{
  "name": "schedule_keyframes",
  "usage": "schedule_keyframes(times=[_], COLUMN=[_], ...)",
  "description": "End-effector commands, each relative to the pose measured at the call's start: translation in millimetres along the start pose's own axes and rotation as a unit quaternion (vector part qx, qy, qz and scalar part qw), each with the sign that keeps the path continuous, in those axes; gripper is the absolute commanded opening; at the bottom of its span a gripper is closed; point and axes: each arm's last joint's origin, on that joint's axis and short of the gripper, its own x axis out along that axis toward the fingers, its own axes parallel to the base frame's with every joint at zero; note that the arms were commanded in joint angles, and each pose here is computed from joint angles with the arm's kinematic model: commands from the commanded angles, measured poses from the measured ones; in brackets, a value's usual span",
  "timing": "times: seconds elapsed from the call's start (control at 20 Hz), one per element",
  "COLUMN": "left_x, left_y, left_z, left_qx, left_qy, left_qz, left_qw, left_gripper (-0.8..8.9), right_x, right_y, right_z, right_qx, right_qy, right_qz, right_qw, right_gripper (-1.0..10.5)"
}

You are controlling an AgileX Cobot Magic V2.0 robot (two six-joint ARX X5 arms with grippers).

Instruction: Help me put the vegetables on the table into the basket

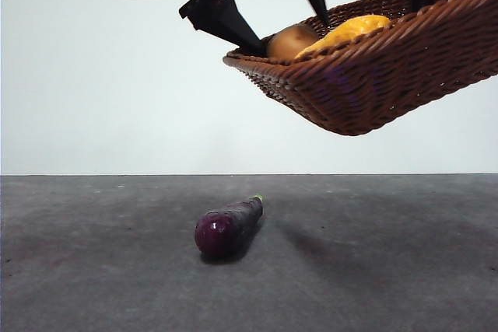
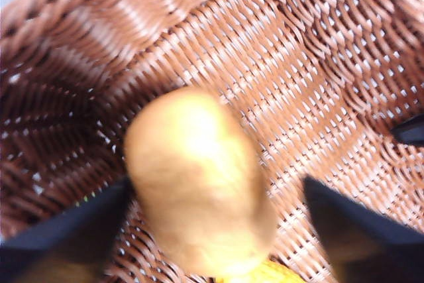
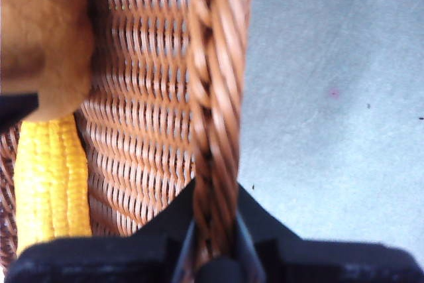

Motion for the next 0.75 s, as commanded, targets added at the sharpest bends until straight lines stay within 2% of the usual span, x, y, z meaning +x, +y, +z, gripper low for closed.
schedule_keyframes(times=[0.05,0.25,0.35,0.5,0.75], left_x=[-1.8,-35.8,-57.5,-68.1,-49.1], left_y=[0.0,-3.8,-1.4,7.5,11.3], left_z=[2.3,3.0,-8.0,-26.0,-28.3], left_qx=[-0.003,0.021,0.044,0.072,0.068], left_qy=[-0.008,-0.019,0.024,0.105,0.132], left_qz=[-0.001,0.002,0.034,0.122,0.126], left_qw=[1.000,1.000,0.998,0.984,0.981], left_gripper=[5.00,5.00,5.00,5.00,5.00], right_x=[3.2,4.4,3.9,1.0,-2.6], right_y=[-0.1,-8.8,-22.0,-40.4,-60.9], right_z=[-1.4,0.2,1.5,1.5,0.1], right_qx=[0.007,0.015,0.037,0.058,0.086], right_qy=[0.016,0.015,0.014,0.011,0.008], right_qz=[0.002,-0.039,-0.045,-0.054,-0.065], right_qw=[1.000,0.999,0.998,0.997,0.994], right_gripper=[-0.1,-0.1,-0.1,-0.1,-0.1])
